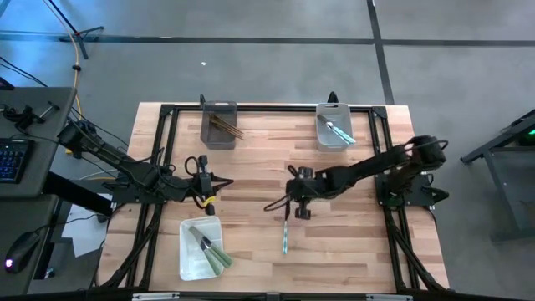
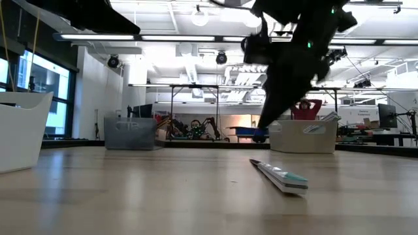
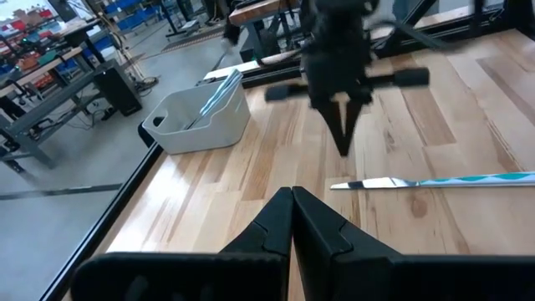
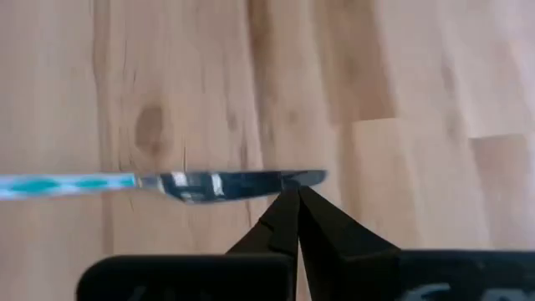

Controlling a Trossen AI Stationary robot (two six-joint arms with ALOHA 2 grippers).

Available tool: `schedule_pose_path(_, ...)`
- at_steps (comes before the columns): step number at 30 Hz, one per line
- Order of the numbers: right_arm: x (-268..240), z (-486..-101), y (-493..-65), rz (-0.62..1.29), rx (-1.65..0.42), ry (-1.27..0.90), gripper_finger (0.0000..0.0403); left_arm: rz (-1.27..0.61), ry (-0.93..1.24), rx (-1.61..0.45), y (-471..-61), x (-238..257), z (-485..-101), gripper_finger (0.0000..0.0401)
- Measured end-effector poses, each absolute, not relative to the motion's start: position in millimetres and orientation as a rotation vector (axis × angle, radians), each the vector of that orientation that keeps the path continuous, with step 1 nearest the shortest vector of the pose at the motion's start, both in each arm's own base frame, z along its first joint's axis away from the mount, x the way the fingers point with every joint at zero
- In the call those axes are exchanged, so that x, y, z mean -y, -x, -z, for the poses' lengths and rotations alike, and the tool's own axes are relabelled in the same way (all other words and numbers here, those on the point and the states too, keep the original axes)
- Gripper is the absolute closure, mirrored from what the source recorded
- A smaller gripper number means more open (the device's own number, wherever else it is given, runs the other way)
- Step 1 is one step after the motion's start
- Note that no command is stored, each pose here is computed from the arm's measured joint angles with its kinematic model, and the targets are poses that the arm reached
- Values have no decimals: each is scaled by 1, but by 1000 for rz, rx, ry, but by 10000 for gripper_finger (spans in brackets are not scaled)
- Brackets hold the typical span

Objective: Sort silverware by color (type)
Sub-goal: Put the blue table knife into the gray bin

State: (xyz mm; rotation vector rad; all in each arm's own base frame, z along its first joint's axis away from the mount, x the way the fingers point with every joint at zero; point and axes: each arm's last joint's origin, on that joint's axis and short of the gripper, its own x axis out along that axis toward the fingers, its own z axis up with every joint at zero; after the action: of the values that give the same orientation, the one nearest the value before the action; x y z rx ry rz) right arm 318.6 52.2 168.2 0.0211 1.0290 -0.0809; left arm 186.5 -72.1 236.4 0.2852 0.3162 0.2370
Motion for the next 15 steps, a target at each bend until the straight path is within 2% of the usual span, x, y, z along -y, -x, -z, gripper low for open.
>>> schedule_pose_path(5, -59, -186, -315, 111, -954, -168, 402, -238, -284, -316, -187, 72, -236, 401)
schedule_pose_path(15, -136, -165, -321, -168, -859, -170, 366, -239, -283, -313, -187, 72, -237, 401)
